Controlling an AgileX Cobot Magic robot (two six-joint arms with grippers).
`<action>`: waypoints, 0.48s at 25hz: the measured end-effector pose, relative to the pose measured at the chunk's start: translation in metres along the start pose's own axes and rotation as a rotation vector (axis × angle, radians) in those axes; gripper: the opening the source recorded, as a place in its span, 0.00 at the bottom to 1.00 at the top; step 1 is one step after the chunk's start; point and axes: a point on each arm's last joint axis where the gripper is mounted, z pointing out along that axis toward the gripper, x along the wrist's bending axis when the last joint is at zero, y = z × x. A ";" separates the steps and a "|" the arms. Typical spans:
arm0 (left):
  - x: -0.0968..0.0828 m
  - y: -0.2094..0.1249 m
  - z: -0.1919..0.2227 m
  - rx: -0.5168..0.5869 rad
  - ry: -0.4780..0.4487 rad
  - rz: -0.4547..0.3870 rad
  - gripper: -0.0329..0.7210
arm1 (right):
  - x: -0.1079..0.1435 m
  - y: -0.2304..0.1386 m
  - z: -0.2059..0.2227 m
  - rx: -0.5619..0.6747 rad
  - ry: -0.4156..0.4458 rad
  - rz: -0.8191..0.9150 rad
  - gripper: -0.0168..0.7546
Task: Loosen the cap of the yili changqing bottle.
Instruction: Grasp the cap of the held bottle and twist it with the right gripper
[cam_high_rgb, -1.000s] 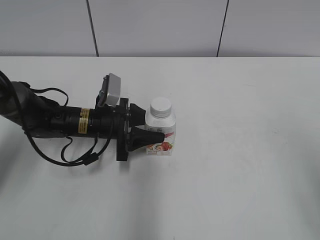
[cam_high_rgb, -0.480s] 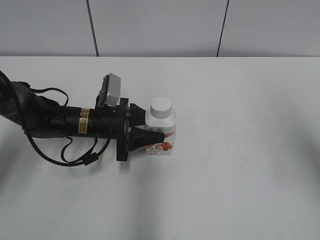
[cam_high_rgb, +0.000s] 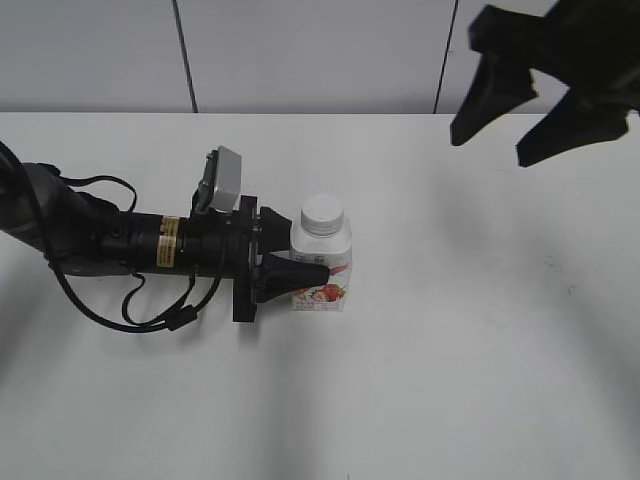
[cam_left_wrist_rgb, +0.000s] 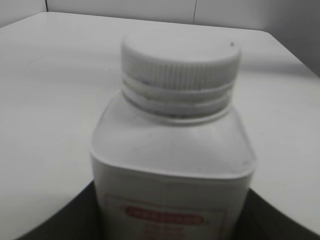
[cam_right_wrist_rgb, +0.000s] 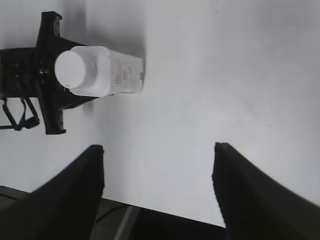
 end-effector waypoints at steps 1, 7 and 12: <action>0.000 0.000 0.000 0.000 0.000 0.000 0.53 | 0.007 0.006 0.010 0.030 -0.005 0.011 0.72; 0.000 0.000 0.000 -0.001 0.000 0.000 0.53 | 0.044 0.037 0.047 0.135 -0.071 0.031 0.72; 0.000 0.000 0.000 -0.003 0.001 -0.001 0.53 | 0.069 0.053 0.077 0.143 -0.072 0.050 0.72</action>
